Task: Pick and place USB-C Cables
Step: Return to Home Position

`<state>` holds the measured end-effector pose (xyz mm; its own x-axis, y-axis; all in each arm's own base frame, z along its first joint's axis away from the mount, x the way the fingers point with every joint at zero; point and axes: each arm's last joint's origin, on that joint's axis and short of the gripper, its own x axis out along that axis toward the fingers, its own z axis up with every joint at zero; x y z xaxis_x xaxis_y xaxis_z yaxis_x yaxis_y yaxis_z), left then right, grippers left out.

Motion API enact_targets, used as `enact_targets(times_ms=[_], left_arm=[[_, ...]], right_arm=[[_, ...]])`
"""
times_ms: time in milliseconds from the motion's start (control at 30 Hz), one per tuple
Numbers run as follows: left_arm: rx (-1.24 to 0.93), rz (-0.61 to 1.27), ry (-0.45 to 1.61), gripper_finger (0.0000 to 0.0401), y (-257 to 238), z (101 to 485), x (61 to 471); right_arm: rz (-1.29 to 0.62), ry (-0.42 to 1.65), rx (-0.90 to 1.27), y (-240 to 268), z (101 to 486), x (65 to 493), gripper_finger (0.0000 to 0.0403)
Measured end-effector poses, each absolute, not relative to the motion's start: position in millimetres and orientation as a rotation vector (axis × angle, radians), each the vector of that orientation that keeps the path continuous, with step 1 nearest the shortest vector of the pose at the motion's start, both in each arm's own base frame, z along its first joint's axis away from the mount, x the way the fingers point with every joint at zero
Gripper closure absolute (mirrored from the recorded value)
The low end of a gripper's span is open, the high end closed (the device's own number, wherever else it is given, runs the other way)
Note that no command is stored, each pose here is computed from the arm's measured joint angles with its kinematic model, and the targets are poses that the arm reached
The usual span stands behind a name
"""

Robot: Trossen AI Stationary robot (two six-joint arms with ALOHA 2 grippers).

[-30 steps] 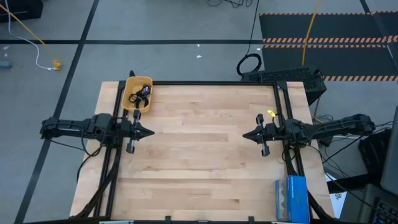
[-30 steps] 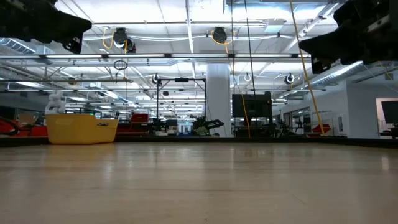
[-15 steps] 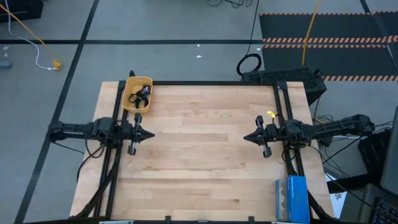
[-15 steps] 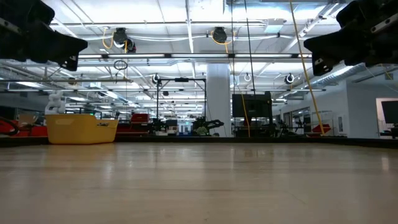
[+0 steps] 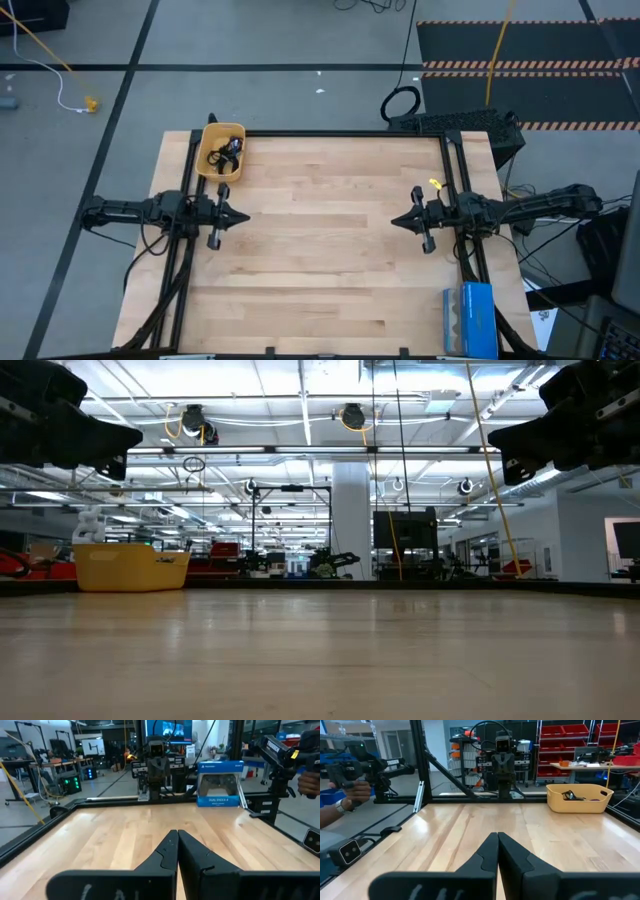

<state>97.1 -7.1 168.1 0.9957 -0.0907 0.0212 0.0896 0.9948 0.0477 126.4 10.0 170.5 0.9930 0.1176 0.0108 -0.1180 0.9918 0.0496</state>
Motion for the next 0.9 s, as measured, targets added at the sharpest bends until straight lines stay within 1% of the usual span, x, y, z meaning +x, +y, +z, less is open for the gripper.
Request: enact_targets(times_ms=[133,300,467,567,667,800,900], left_arm=[[0.047,-0.085,-0.022,0.0389,-7,168,97],[0.047,-0.082,-0.029,0.0397,-7,169,97],[0.046,-0.079,-0.044,0.0387,-7,170,97],[0.045,-0.079,-0.042,0.0394,-7,170,97],[0.045,-0.079,-0.042,0.0397,-7,170,97],[0.041,-0.079,-0.041,0.0387,-7,170,97],[0.037,-0.079,-0.041,0.0389,-7,170,97]], right_arm=[[0.117,-0.002,0.044,10,170,126,0.0403],[0.093,-0.001,0.037,9,170,126,0.0403],[0.093,0.0,0.035,9,170,126,0.0403],[0.093,-0.005,0.021,9,170,126,0.0403],[0.093,0.003,0.013,9,170,123,0.0403],[0.093,0.0,0.011,9,170,118,0.0403],[0.092,-0.02,0.005,8,172,114,0.0403]])
